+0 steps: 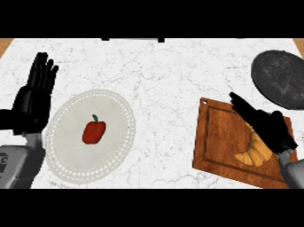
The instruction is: Pick the croissant from the cutting board and place it in the pan
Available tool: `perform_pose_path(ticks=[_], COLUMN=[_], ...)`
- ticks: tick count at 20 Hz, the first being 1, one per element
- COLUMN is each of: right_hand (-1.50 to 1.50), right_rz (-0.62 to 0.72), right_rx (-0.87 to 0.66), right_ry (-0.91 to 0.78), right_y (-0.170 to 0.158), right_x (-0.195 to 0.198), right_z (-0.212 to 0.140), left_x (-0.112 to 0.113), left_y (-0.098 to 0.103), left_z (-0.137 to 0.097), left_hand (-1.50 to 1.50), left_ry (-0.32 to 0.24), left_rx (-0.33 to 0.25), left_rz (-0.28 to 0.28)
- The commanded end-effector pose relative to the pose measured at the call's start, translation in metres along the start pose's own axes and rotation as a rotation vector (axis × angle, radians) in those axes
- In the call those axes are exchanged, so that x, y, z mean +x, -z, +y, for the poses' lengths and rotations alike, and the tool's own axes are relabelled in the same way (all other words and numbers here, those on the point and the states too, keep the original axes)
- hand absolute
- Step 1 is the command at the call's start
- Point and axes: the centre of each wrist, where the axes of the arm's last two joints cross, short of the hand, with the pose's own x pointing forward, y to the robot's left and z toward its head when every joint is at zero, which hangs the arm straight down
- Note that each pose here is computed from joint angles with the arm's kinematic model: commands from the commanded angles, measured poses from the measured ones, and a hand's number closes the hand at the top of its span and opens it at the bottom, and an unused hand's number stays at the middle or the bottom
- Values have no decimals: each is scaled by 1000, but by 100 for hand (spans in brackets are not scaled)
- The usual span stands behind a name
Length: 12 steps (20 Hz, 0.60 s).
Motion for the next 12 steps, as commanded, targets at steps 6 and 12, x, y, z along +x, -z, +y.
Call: perform_pose_path(ticks=[6,12], right_hand=[-150,-150], right_rz=[213,451], right_rx=[-753,-1088], right_ry=[293,-96], right_y=[-40,-72], right_x=[-35,-96], right_z=[-102,-71], left_x=[-15,-25], left_y=[-20,-32], left_z=[14,2], left_hand=[0,0], left_ry=[232,204], left_rx=[-184,-263], left_rz=[191,285])
